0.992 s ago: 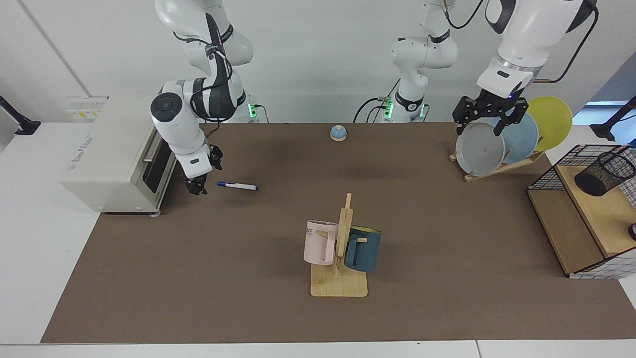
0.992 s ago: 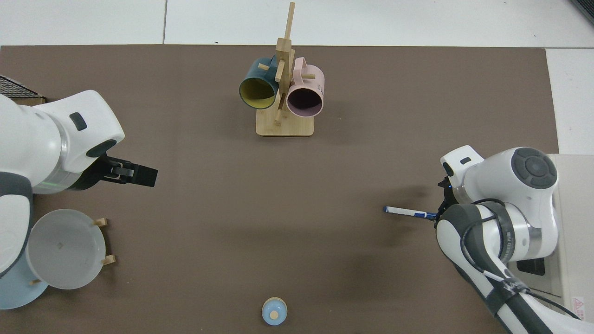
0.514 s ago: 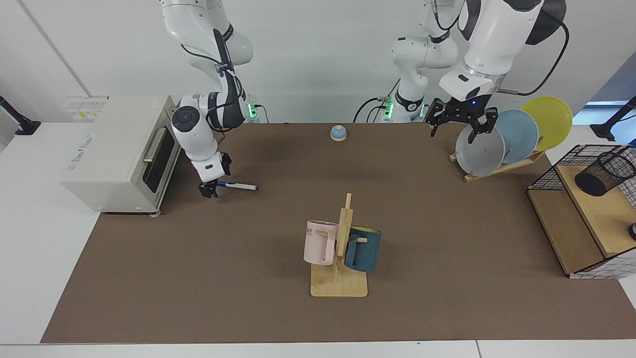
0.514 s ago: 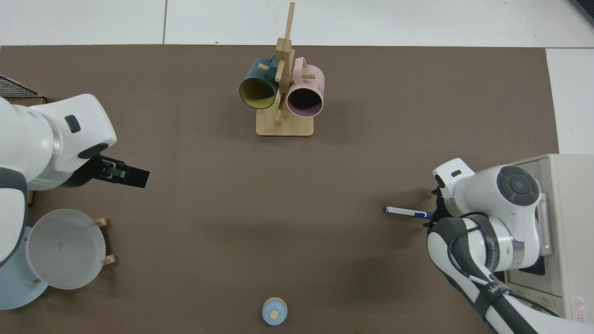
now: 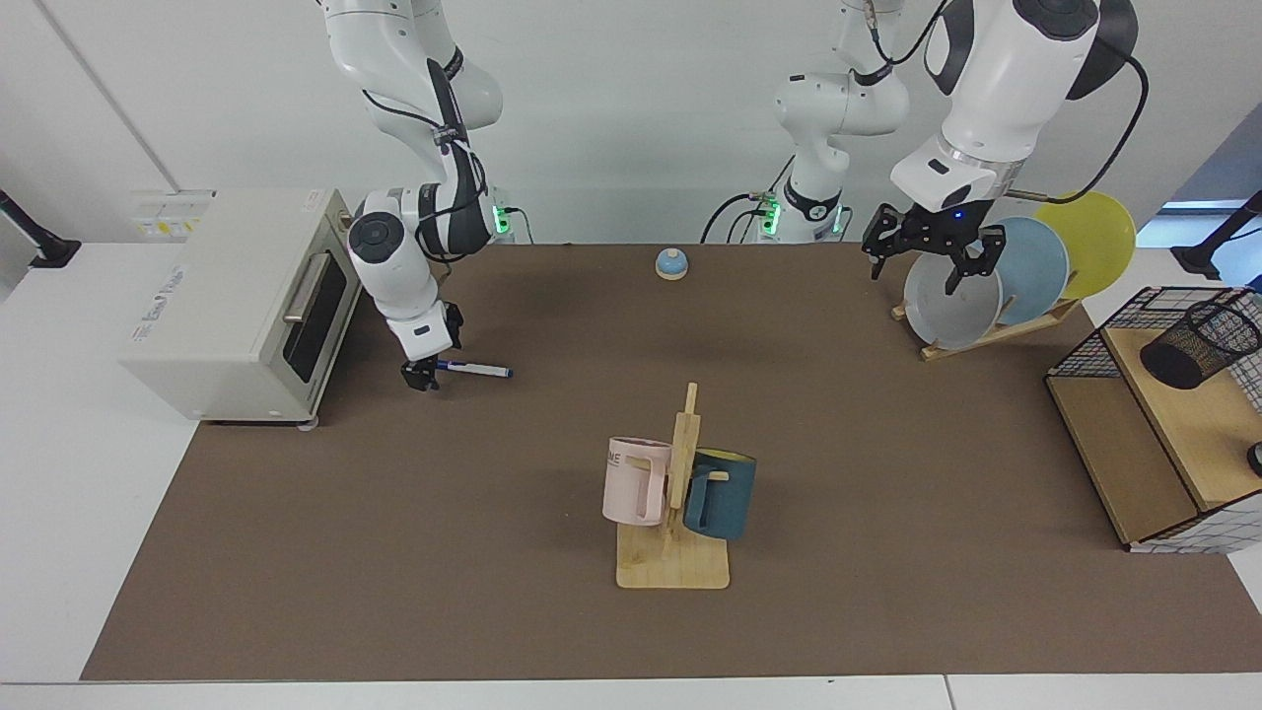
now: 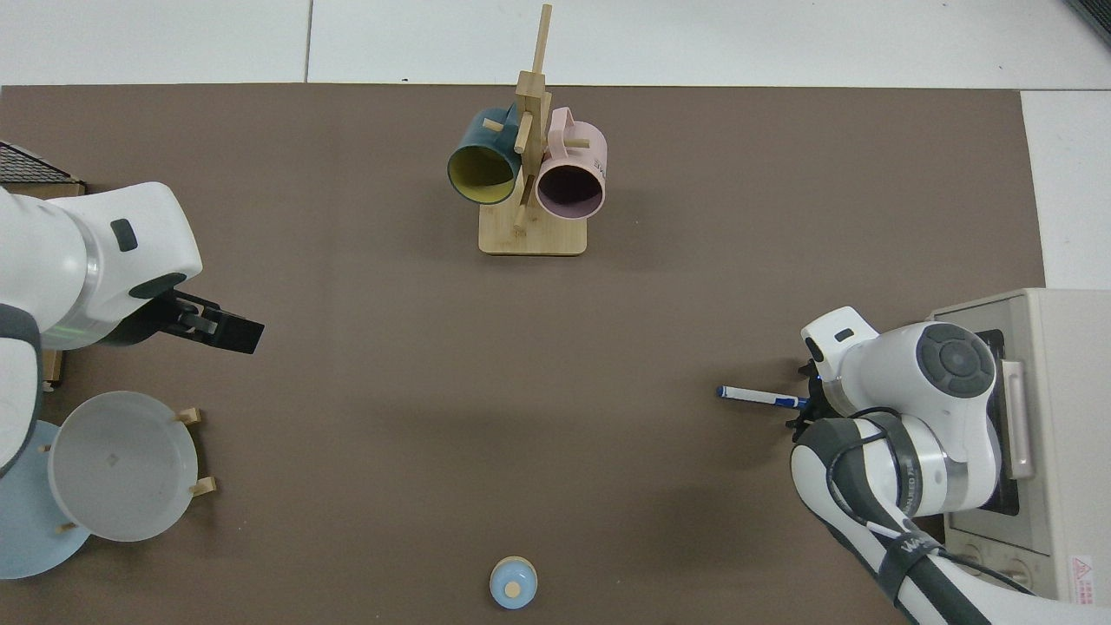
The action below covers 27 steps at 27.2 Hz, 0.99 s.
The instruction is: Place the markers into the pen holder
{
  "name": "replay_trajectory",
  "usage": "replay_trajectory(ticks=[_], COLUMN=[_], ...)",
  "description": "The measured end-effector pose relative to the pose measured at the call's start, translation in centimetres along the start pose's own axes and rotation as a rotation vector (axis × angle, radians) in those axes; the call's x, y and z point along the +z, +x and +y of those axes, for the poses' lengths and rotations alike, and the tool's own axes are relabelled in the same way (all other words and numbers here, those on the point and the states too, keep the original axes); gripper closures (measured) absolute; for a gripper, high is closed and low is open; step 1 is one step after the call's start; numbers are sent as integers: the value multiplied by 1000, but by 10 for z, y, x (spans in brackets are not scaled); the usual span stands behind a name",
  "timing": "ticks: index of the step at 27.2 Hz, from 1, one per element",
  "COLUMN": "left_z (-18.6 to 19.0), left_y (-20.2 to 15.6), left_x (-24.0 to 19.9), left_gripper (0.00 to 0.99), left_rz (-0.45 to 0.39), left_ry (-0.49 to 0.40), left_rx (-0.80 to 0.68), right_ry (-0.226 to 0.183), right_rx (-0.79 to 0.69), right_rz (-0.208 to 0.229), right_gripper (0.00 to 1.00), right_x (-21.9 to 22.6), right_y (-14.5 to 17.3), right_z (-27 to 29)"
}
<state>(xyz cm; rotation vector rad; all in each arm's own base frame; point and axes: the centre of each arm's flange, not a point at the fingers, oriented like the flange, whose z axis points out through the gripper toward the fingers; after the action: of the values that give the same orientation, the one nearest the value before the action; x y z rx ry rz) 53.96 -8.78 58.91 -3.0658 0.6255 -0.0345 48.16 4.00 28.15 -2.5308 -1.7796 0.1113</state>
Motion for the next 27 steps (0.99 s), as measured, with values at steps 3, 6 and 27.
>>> replay_trajectory(ticks=[3,6,27], left_z=[0,0,-4], left_y=[1,3,12], left_x=[-1,-2,-5], left_gripper=[0,0,0], left_rz=[11,25,108], left_ry=[2,-1,20], left_rx=[59,129,635], right_ry=[-7,-10,-83], right_rx=[1,1,-33], right_rz=[3,5,38], right_gripper=[313,352,824], right_x=[-1,-1,-52], right_y=[0,0,29], right_z=[1,2,23])
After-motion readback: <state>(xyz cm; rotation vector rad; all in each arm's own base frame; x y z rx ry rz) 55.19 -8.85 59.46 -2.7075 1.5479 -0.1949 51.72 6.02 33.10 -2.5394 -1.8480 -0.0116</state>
